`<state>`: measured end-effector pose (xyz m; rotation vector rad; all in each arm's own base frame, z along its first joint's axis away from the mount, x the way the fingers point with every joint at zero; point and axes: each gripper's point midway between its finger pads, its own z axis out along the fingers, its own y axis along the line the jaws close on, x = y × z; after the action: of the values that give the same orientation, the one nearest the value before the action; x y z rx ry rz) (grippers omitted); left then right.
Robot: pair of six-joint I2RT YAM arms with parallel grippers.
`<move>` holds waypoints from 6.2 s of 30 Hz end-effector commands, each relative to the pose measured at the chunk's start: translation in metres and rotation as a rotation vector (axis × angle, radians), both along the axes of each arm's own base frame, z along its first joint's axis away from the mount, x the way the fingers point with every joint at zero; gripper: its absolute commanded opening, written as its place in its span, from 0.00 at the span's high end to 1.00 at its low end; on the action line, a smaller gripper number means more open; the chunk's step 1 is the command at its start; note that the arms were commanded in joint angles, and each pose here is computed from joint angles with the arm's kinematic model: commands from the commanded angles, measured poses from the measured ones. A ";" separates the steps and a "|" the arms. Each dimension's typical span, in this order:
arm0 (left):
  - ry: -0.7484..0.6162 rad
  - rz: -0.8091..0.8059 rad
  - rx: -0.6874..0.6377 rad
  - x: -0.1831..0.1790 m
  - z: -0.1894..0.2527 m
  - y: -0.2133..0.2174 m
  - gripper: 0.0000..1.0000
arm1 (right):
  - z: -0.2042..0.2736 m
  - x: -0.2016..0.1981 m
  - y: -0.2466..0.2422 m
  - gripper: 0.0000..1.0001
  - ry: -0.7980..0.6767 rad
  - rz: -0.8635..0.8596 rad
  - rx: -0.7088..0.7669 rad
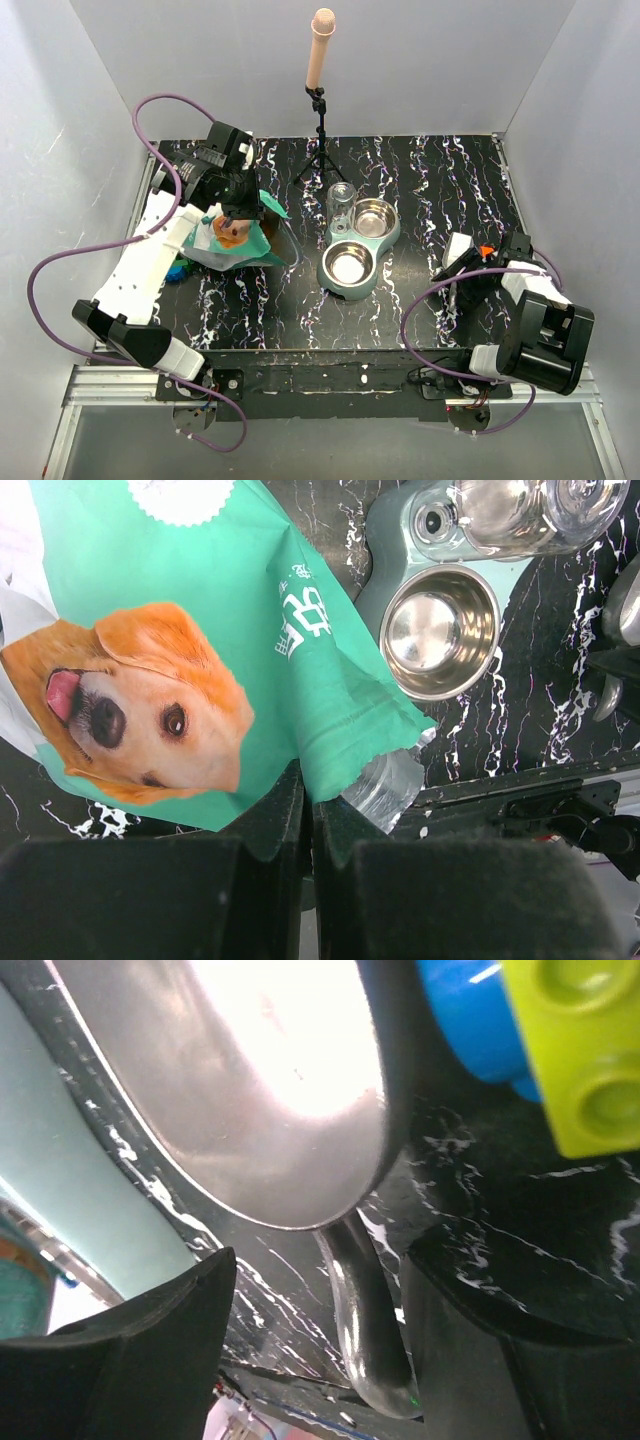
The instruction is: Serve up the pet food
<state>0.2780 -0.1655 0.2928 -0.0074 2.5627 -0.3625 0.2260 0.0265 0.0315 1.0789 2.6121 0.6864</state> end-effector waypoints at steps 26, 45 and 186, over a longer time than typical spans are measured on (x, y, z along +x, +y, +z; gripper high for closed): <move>-0.058 -0.026 0.004 -0.007 0.014 0.007 1.00 | -0.027 0.011 0.002 0.65 -0.145 -0.256 0.163; -0.017 -0.010 -0.079 -0.014 0.003 -0.005 1.00 | 0.106 -0.085 0.051 0.99 -0.059 0.040 -0.021; -0.159 -0.146 -0.418 -0.035 0.065 -0.049 1.00 | 0.220 -0.028 0.409 0.99 -0.560 1.020 0.572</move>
<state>0.2668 -0.1928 0.2751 -0.1165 2.5328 -0.6512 0.2167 0.4456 0.1875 -0.3596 2.5231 1.5257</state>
